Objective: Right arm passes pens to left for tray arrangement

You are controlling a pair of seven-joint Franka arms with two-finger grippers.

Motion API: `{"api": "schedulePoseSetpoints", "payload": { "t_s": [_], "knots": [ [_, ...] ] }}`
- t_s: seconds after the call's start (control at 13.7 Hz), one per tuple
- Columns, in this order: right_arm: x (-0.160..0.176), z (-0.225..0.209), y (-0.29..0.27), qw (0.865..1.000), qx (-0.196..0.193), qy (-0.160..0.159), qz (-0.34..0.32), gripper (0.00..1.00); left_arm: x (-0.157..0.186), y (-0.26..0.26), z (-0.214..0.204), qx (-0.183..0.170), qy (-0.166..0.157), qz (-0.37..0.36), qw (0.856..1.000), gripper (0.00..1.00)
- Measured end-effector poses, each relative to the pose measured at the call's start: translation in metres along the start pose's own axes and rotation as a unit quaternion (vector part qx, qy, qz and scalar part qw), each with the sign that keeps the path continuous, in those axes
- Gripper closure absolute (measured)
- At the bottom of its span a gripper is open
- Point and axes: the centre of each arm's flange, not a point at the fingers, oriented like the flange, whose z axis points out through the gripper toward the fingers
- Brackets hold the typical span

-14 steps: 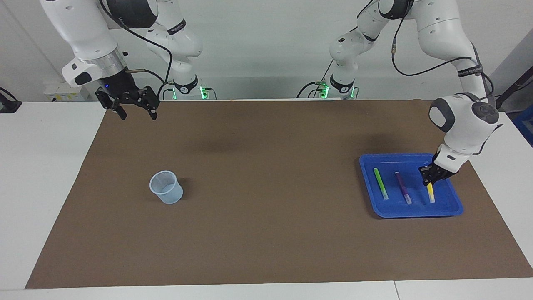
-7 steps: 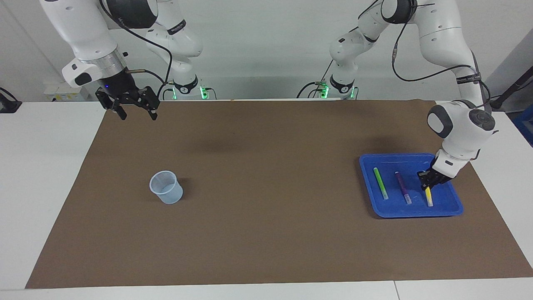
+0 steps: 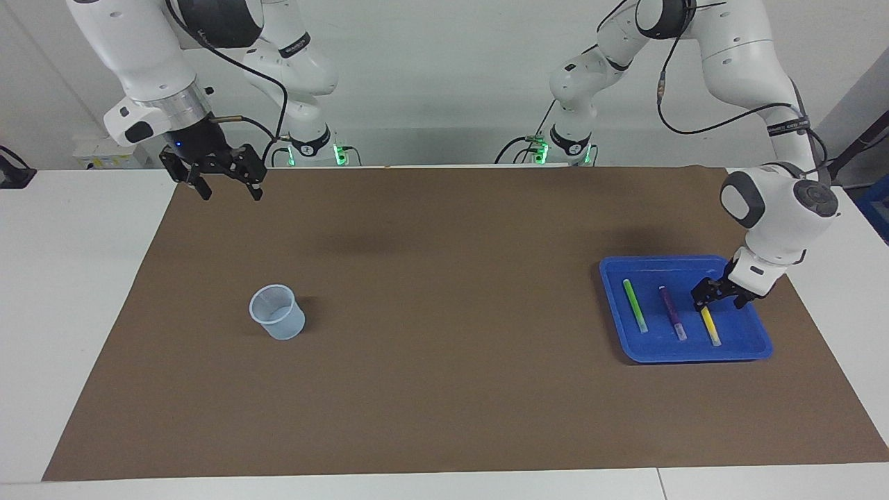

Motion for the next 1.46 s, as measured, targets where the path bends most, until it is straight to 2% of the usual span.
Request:
{"api": "schedulePoseSetpoints", "payload": {
  "t_s": [0.37,0.59,0.81,0.95,1.17,1.46],
  "knots": [
    [0.000,0.000,0.001,1.000,0.000,0.000,0.001,0.00,0.000,0.013,-0.064,0.011,-0.018,0.008,1.000,0.00],
    [0.000,0.000,0.001,1.000,0.000,-0.001,0.001,0.00,-0.013,0.040,-0.097,0.014,-0.049,0.017,0.999,0.00],
    [-0.002,0.000,0.001,1.000,-0.001,-0.007,0.001,0.00,-0.027,0.077,-0.132,-0.016,-0.068,-0.011,0.997,0.00],
    [-0.003,0.000,0.001,1.000,-0.001,-0.007,0.001,0.00,-0.033,0.099,-0.160,-0.023,-0.056,-0.023,0.998,0.00],
    [-0.003,0.000,0.001,1.000,-0.001,-0.007,0.001,0.00,-0.046,0.141,-0.206,-0.010,-0.030,-0.026,0.999,0.00],
    [-0.003,0.000,0.001,1.000,-0.001,-0.007,0.001,0.00,-0.074,0.161,-0.255,-0.011,-0.045,-0.039,0.998,0.00]
  ]
}}
